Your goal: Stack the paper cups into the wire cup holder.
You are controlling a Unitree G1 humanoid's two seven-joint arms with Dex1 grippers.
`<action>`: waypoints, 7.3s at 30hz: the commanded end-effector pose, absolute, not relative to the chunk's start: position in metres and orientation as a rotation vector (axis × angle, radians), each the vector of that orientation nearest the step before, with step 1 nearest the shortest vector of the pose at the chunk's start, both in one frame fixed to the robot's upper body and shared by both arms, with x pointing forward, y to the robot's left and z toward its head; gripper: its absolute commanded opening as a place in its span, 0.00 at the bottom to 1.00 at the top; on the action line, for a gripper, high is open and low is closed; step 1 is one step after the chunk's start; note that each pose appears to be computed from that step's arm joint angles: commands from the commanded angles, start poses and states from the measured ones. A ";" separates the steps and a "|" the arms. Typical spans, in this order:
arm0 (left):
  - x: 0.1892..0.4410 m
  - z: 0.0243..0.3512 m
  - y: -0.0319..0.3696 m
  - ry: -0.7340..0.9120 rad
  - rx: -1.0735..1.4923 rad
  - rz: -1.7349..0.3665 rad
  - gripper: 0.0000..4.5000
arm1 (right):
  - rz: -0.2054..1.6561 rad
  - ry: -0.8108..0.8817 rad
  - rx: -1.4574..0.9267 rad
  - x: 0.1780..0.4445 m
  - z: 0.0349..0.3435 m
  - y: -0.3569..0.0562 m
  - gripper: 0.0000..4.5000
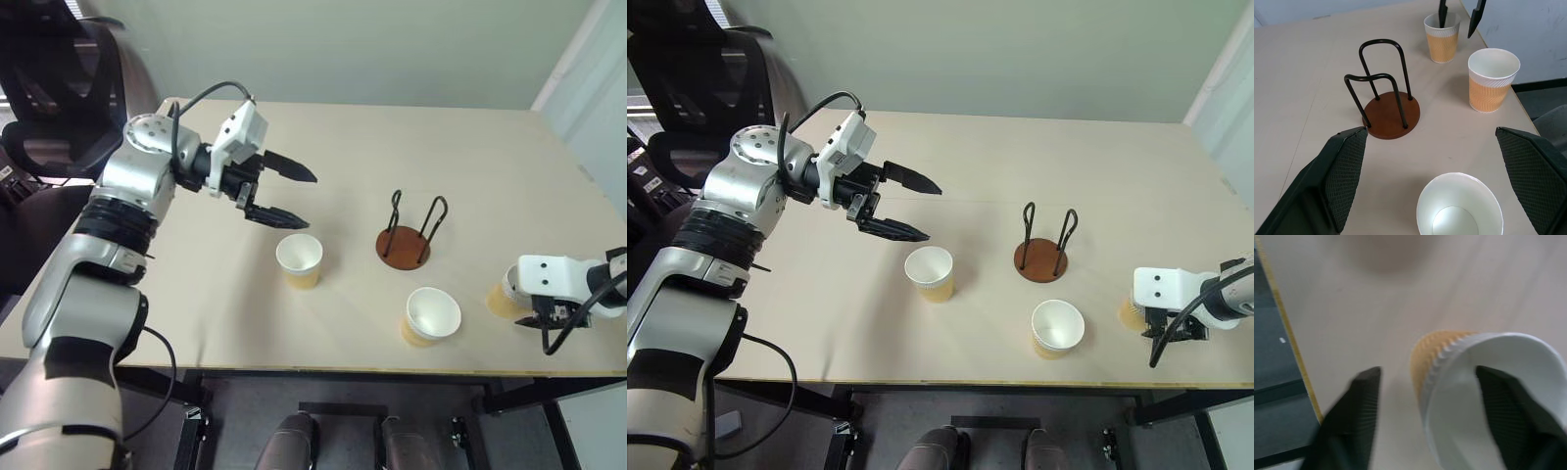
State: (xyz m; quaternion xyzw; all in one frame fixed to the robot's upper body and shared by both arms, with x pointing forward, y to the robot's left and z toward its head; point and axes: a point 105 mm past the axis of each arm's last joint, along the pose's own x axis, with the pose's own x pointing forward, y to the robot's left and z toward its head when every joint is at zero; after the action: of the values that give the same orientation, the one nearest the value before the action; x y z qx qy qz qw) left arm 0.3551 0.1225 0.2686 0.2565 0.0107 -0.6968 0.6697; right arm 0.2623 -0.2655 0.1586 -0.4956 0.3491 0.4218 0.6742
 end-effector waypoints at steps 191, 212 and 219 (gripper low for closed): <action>0.341 0.227 0.145 0.150 1.247 -1.606 1.00 | 1.029 -0.127 -0.612 0.294 0.365 -0.142 0.92; 0.339 0.241 0.137 0.149 1.755 -1.716 1.00 | 1.020 -0.035 -0.649 0.286 0.367 -0.152 0.92; 0.340 0.230 0.142 0.173 1.798 -1.748 1.00 | 1.008 -0.024 -0.655 0.285 0.369 -0.158 0.92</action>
State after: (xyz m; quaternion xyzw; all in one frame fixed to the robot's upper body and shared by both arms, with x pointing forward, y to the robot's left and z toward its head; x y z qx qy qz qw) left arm 0.3428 0.1423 0.2239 0.6739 0.0715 -0.6599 0.3244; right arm 0.2919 -0.1564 0.3566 -0.2936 0.0085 0.4828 0.8250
